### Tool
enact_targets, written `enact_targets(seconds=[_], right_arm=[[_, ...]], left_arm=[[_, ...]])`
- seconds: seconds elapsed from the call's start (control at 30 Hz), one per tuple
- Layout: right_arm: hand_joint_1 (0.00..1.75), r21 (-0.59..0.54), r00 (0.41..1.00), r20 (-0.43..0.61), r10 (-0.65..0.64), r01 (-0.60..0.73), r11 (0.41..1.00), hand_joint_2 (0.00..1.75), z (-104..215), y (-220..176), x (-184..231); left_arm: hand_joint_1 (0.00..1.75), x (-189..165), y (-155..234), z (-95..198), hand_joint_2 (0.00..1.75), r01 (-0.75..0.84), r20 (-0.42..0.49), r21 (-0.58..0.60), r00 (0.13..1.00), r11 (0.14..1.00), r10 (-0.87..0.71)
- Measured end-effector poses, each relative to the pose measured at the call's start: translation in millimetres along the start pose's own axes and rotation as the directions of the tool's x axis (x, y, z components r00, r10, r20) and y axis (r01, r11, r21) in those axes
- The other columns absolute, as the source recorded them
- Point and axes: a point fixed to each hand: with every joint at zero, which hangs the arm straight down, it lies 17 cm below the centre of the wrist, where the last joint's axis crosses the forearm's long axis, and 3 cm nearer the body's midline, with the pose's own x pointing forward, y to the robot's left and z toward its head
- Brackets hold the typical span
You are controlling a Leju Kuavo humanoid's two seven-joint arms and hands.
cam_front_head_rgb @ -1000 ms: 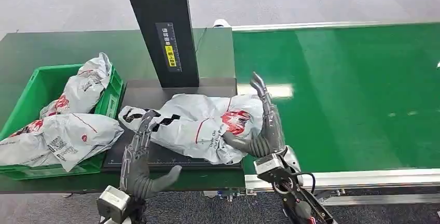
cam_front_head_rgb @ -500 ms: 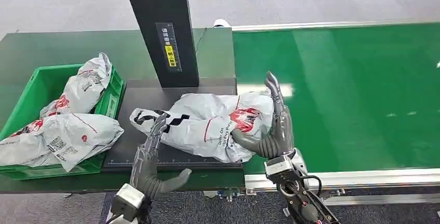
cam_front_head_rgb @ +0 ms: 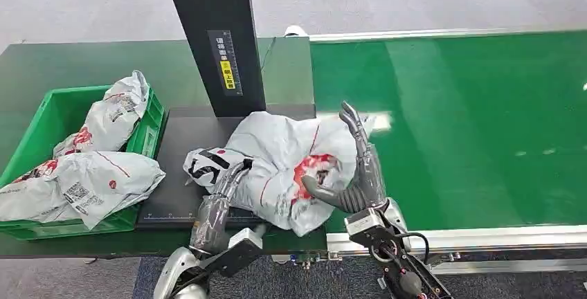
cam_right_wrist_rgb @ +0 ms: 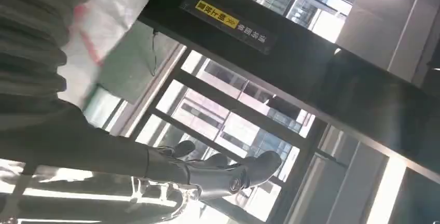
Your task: Moved the parcel from conveyor to table for the left to box.
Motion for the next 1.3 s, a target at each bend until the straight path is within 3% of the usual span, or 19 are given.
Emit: enact_targets(seconds=[0.23,0.83,0.87,0.9,0.93,1.0,1.13,1.2,1.3], right_arm=[[0.00,0.000,1.000,0.015,-0.011,0.011,1.000,1.75,-8,1,4],[0.00,-0.003,1.000,0.016,-0.014,0.014,1.000,1.75,-9,1,5],[0.00,-0.004,1.000,0.016,-0.013,0.013,1.000,1.75,-9,1,4],[0.00,-0.004,1.000,0.016,-0.013,0.013,1.000,1.75,-9,1,5],[0.00,-0.004,1.000,0.016,-0.013,0.013,1.000,1.75,-9,0,4],[0.00,-0.002,1.000,0.014,-0.012,0.012,1.000,1.75,-9,0,3],[0.00,0.001,1.000,0.010,-0.010,0.010,1.000,1.75,-9,0,1],[0.00,0.005,1.000,0.009,-0.011,0.011,1.000,1.75,-9,1,1],[0.00,0.011,1.000,0.005,-0.012,0.012,1.000,1.75,-8,2,-1]], left_arm=[[0.00,-23,-24,3,1.75,0.042,-0.071,-0.077,0.996,0.996,-0.047],[0.00,-31,-27,4,1.75,0.065,-0.077,-0.084,0.994,0.994,-0.071],[0.05,-31,-27,4,1.75,0.065,-0.078,-0.085,0.994,0.994,-0.072],[0.87,-32,-27,4,1.75,0.065,-0.079,-0.084,0.994,0.994,-0.072],[1.38,-32,-27,4,1.75,0.066,-0.080,-0.083,0.994,0.994,-0.073],[1.57,-31,-25,4,1.75,0.060,-0.076,-0.070,0.995,0.996,-0.066],[1.59,-30,-17,1,1.75,0.053,-0.068,-0.035,0.996,0.998,-0.055],[1.48,-30,-15,0,1.75,0.052,-0.065,-0.028,0.996,0.998,-0.054],[1.54,-31,-12,0,1.75,0.052,-0.067,-0.017,0.996,0.998,-0.054]])
